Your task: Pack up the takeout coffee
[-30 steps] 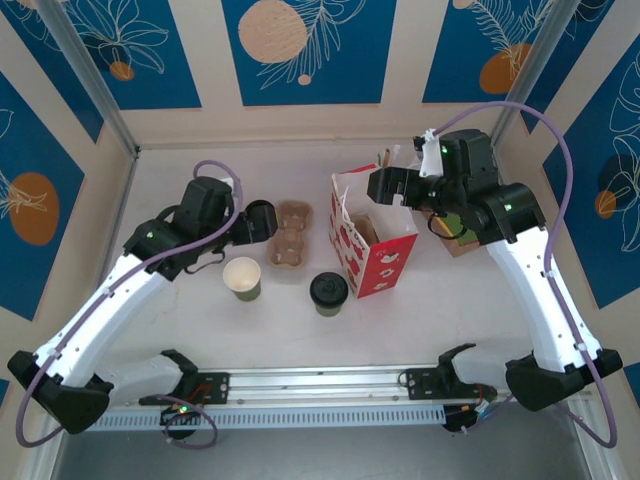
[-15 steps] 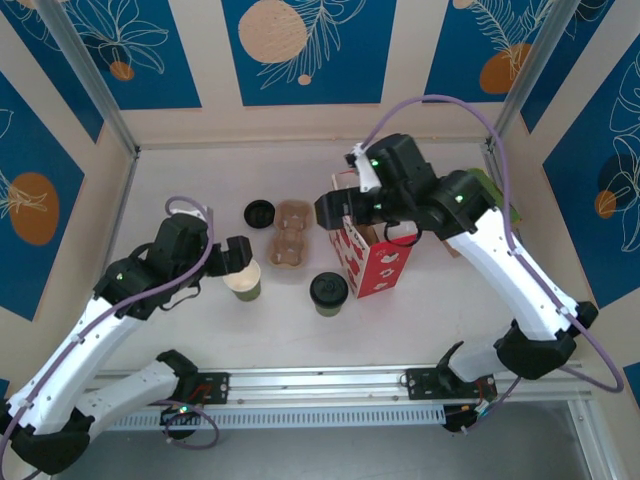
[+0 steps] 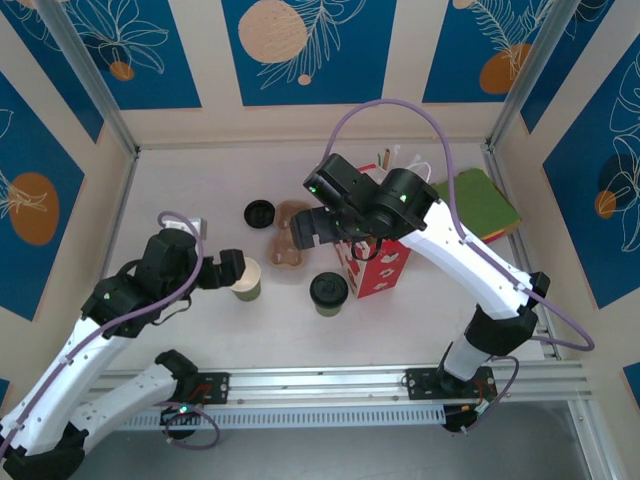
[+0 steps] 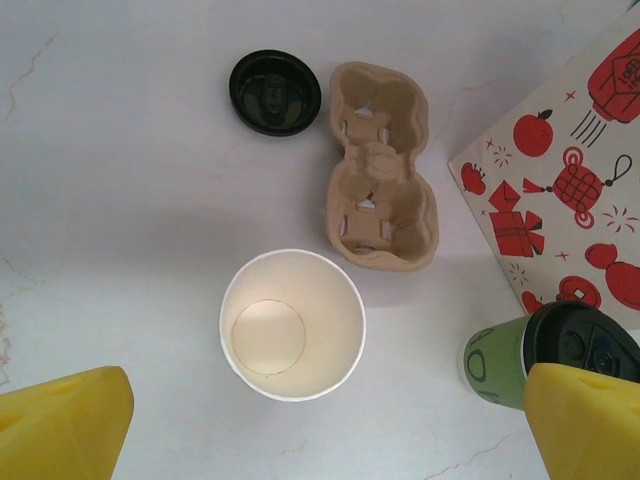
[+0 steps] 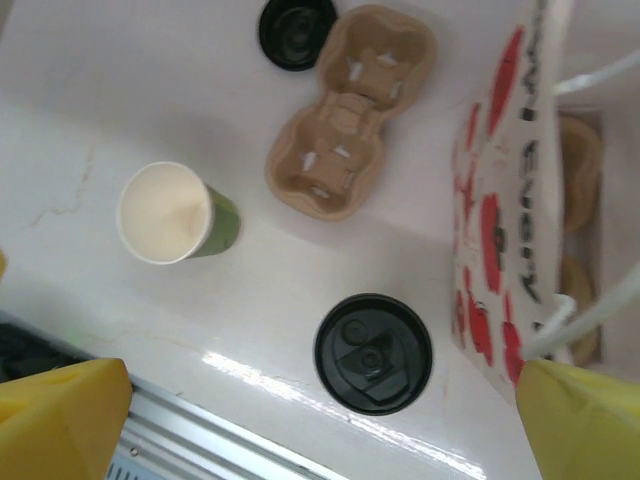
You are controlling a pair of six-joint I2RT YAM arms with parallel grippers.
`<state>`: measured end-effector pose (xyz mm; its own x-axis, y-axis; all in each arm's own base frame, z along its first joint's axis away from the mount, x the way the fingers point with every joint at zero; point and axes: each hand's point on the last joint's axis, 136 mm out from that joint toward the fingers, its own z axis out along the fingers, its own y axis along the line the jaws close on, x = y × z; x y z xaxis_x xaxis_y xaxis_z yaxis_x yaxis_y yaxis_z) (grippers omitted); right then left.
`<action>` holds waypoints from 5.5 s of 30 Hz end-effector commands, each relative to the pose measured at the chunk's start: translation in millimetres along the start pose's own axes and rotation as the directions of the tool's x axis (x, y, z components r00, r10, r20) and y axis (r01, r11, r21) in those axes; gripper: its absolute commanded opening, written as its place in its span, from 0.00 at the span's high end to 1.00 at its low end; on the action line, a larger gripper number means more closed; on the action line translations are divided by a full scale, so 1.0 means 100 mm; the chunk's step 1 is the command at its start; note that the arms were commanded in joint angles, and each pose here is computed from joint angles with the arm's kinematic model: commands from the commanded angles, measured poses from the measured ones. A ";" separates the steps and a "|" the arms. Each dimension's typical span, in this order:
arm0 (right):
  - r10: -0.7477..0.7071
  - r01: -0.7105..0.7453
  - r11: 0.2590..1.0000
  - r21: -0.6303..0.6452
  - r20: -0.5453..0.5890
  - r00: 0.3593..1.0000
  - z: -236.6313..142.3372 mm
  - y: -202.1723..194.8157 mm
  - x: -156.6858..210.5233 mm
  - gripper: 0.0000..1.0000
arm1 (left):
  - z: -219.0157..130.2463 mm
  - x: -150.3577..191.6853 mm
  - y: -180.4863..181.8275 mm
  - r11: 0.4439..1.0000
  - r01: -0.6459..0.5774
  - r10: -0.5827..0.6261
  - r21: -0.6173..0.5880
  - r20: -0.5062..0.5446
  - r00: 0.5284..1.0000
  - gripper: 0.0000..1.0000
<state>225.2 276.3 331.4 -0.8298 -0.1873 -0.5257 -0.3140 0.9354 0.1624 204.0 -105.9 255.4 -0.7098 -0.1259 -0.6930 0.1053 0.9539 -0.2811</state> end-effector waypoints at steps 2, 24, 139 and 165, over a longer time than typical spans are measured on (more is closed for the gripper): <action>0.063 -0.064 0.991 0.116 0.011 0.998 -0.13 -0.30 0.03 0.01 | -0.01 0.08 0.01 1.000 -0.020 0.021 0.006 -0.029 0.999 0.00; -0.155 0.159 0.987 -0.002 -0.233 0.960 -0.11 0.03 1.12 0.01 | 0.08 0.36 0.21 0.990 0.120 -0.125 -0.075 -0.078 0.989 0.00; -0.043 0.122 0.987 0.103 -0.563 0.826 1.52 -0.29 1.48 0.14 | 0.11 0.59 -0.06 0.985 0.111 -0.091 0.130 -0.147 0.985 0.00; -0.046 0.108 0.991 0.082 -0.547 0.836 1.50 -0.20 1.37 0.14 | 0.08 0.62 -0.04 0.986 0.104 -0.084 0.129 -0.146 0.986 0.00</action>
<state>190.1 273.0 127.5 -0.9273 -0.3740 -0.0130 -0.3742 0.9273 0.0124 168.3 -117.9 203.0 -0.8146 -0.1902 -0.5480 0.0843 0.8958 -0.4364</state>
